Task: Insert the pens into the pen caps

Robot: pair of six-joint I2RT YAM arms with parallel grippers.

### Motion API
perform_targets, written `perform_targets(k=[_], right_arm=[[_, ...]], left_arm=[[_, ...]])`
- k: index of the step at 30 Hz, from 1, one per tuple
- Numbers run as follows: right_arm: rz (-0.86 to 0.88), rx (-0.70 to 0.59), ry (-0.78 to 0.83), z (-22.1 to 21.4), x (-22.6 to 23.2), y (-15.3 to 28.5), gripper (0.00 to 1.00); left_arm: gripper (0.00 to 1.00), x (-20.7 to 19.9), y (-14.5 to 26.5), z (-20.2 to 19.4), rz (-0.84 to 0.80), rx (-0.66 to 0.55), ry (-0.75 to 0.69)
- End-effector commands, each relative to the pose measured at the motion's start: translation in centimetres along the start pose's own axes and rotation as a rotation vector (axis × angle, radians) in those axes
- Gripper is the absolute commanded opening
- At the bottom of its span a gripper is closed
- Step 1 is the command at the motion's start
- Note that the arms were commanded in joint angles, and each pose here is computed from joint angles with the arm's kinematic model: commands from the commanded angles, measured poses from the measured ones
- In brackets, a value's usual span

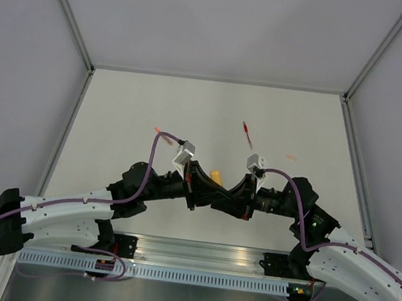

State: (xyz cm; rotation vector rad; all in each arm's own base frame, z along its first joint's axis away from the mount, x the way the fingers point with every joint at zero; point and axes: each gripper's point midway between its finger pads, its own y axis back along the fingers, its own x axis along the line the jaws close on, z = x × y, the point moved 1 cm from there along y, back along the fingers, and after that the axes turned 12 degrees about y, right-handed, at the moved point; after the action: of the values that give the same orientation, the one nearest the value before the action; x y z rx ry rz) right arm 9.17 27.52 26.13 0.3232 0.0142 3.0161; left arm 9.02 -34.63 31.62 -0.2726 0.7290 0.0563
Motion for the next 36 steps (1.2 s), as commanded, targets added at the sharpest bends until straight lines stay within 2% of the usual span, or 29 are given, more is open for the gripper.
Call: perform_targets(k=[1, 4, 11, 15, 36], right_arm=[[0.045, -0.121, 0.094, 4.3, 1.2, -0.1, 0.0], [0.044, -0.107, 0.086, 4.1, 1.0, -0.3, 0.0], [0.076, -0.072, 0.059, 3.4, 1.1, -1.0, 0.0], [0.091, -0.066, 0.053, 3.3, 1.3, -1.0, 0.0], [0.206, -0.125, 0.065, 4.3, 3.7, -0.1, 0.0]], left_arm=[[0.02, -1.5, 0.2, 0.3, -0.033, 0.034, -0.026], [0.02, -2.9, 0.4, 1.1, -0.063, 0.026, -0.032], [0.02, -7.7, 0.1, 6.0, -0.112, -0.031, -0.088], [0.02, -9.5, 0.0, 9.1, -0.105, -0.11, -0.123], [0.02, -5.9, -1.2, 9.3, 0.033, -0.127, -0.196]])
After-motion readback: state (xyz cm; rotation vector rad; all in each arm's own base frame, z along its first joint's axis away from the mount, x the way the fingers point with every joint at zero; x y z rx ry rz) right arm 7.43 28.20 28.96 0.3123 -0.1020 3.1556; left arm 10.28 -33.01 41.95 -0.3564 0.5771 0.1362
